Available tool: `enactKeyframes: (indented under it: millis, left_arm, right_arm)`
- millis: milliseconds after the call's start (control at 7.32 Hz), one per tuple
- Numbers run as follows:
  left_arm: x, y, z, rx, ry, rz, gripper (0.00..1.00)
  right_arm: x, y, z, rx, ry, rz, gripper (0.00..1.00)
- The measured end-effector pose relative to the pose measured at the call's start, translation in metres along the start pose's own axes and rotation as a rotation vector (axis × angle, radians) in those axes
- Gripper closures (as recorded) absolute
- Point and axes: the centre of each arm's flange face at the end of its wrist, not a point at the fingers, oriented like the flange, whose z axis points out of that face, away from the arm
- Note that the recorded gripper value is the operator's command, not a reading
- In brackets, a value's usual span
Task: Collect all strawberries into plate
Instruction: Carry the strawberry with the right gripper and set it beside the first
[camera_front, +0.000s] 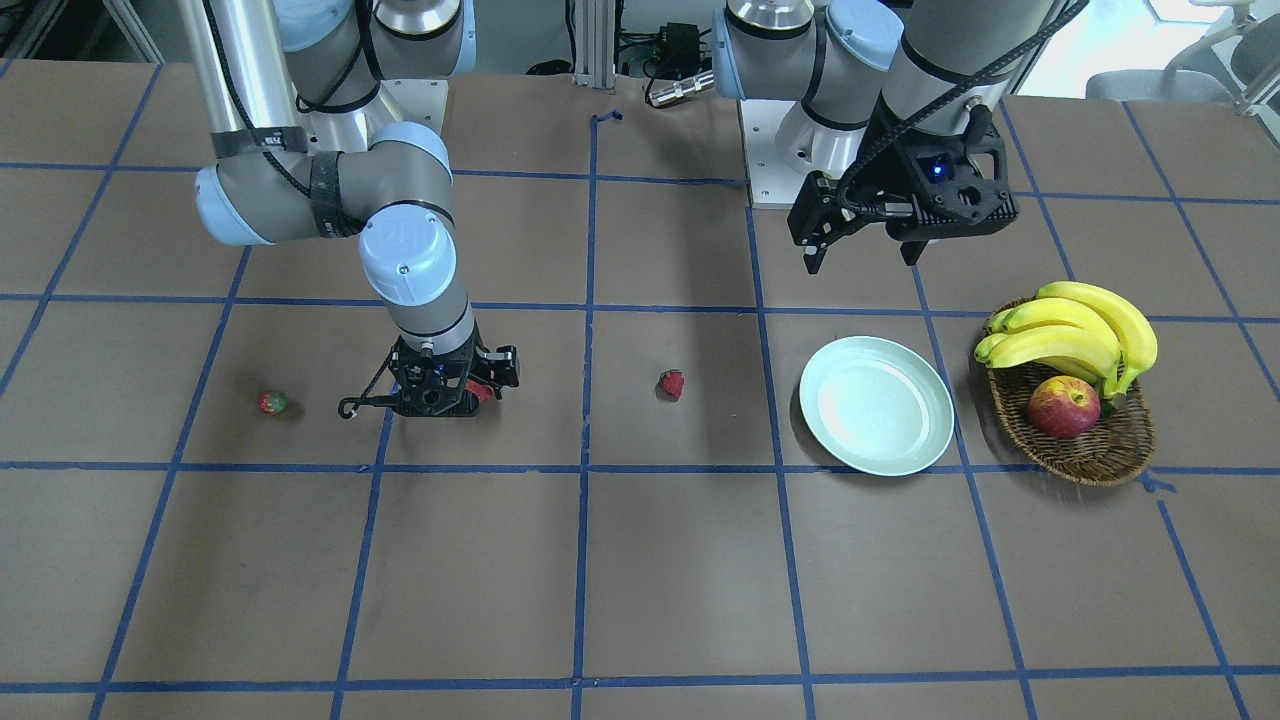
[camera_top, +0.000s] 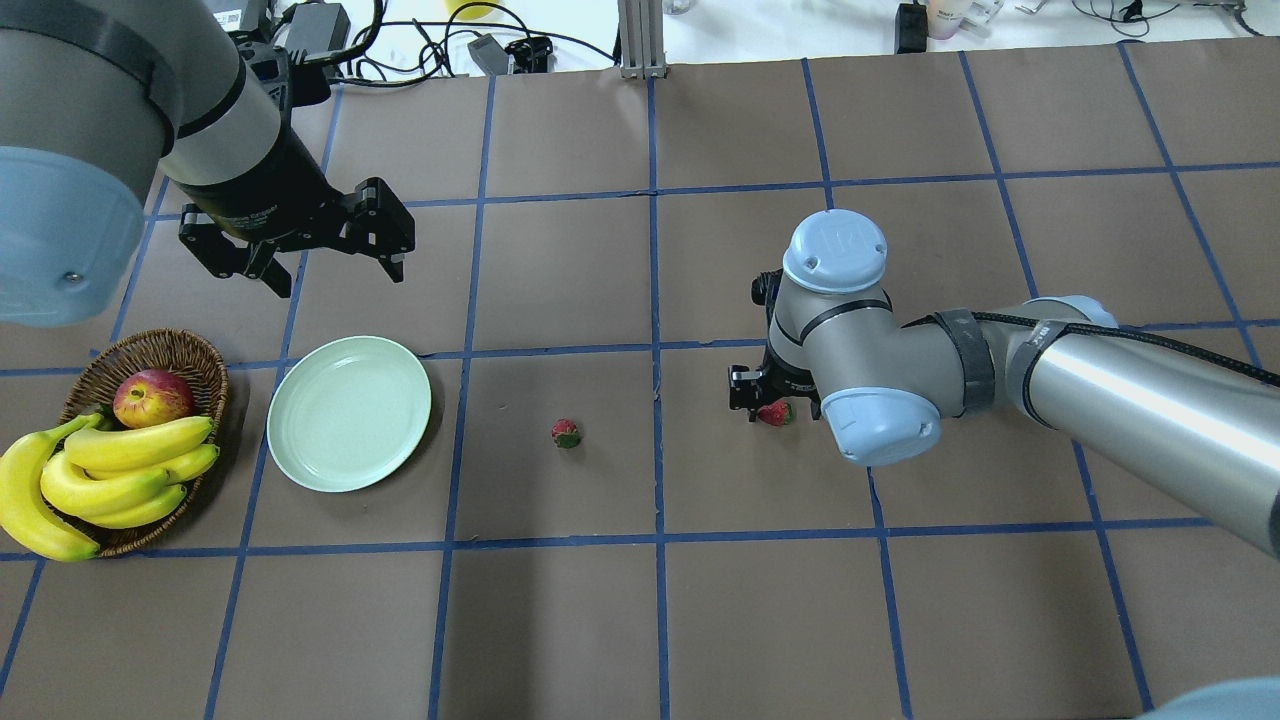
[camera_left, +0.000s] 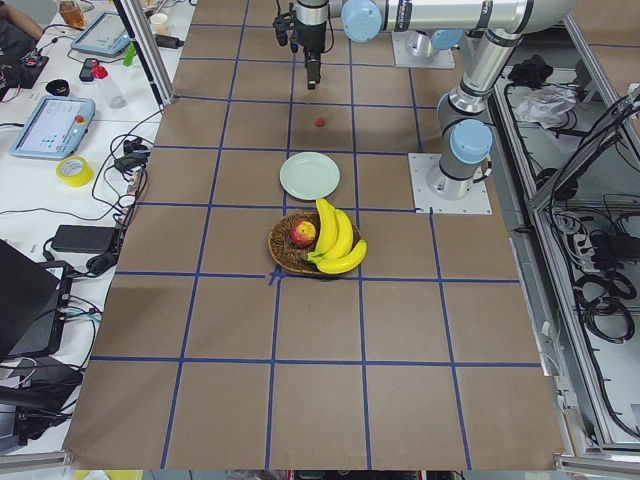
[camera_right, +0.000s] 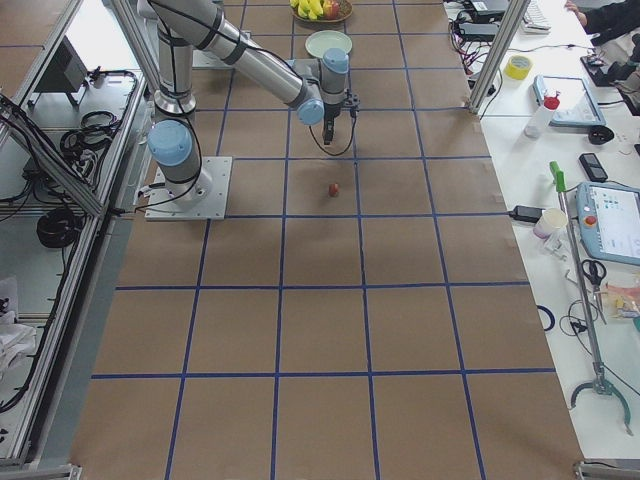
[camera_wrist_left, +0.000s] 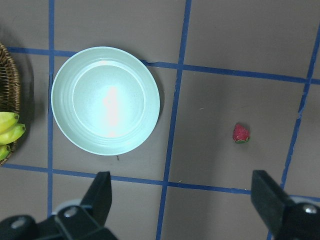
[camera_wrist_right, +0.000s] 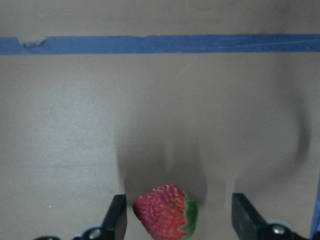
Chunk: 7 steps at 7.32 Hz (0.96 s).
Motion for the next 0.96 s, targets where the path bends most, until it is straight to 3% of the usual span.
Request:
enactKeyframes:
  millis: [410,957]
  left_arm:
    - [0.0,0.0,0.001,-0.001,0.0,0.0,0.0]
    - [-0.001,0.0,0.0,-0.001,-0.001,-0.001,0.0]
  right_arm:
    - [0.0,-0.001,-0.001,0.006,-0.002,-0.003,0.78]
    - [-0.004,-0.006,-0.011,0.029,-0.018,0.0,0.87]
